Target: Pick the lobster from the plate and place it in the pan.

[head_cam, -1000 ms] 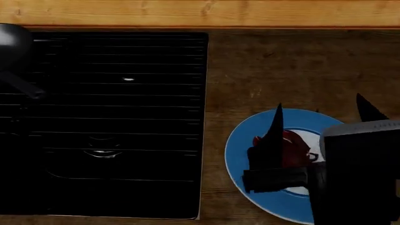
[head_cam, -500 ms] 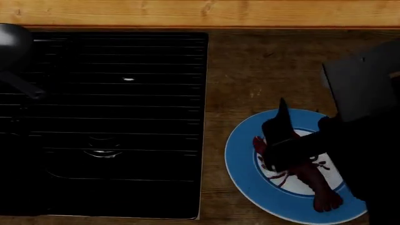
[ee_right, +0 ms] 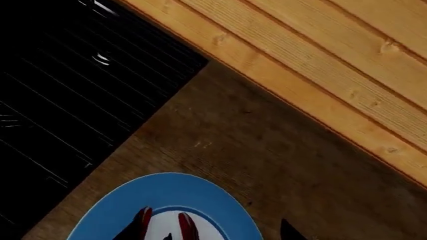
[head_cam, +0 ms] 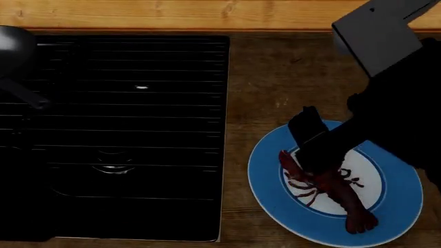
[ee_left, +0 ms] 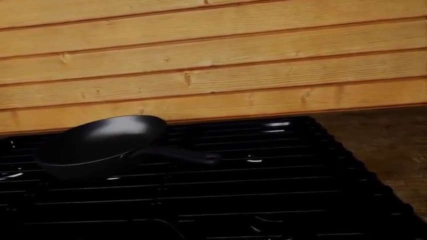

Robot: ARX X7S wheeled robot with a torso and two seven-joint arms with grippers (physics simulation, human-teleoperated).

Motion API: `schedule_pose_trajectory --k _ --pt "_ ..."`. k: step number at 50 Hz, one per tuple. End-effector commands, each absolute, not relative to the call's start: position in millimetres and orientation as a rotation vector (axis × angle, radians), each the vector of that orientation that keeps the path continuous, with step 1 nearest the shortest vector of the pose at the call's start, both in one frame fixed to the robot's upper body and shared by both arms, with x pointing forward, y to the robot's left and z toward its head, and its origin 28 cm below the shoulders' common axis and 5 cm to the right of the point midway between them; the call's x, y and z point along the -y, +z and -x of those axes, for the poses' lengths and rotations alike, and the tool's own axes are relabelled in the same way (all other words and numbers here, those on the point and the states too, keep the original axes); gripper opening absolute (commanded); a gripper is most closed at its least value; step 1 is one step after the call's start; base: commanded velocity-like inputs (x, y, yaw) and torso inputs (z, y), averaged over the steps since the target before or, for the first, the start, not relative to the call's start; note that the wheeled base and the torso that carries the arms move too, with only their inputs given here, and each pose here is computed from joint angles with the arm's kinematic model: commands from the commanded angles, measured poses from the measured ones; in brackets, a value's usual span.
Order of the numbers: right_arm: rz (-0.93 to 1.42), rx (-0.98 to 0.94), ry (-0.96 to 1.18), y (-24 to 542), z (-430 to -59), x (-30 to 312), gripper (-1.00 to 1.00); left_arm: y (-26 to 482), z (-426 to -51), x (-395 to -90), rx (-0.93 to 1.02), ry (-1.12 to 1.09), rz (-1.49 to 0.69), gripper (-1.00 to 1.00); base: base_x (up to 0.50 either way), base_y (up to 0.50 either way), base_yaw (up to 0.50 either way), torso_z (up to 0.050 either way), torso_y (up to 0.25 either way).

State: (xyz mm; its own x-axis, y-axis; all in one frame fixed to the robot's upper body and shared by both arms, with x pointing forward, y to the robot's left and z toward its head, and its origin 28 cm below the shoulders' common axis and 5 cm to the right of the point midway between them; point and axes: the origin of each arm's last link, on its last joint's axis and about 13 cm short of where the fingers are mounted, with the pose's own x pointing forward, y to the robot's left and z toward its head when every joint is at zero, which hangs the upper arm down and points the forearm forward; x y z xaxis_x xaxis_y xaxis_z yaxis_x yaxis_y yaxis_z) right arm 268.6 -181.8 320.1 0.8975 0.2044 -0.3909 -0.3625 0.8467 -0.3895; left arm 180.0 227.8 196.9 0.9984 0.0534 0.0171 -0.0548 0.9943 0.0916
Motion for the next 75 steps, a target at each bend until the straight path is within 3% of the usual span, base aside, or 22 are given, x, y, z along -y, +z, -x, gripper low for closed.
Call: schedule_pose_trajectory --k 1,21,34,75 --pt "0.501 -0.445 0.354 343 -273 185 1.00 197 -184 -228 0.036 0.051 -0.038 1.00 0.00 0.00 0.00 0.000 0.000" --pt "0.607 -0.575 0.415 337 -283 183 1.00 196 -185 -228 0.034 0.048 -0.039 1.00 0.00 0.00 0.00 0.000 0.000" --pt "0.532 -0.697 0.403 314 -287 183 1.00 194 -183 -227 0.029 0.045 -0.040 1.00 0.00 0.00 0.00 0.000 0.000" --pt "0.405 -0.818 0.357 284 -300 182 1.00 191 -185 -228 0.022 0.050 -0.038 1.00 0.00 0.00 0.00 0.000 0.000"
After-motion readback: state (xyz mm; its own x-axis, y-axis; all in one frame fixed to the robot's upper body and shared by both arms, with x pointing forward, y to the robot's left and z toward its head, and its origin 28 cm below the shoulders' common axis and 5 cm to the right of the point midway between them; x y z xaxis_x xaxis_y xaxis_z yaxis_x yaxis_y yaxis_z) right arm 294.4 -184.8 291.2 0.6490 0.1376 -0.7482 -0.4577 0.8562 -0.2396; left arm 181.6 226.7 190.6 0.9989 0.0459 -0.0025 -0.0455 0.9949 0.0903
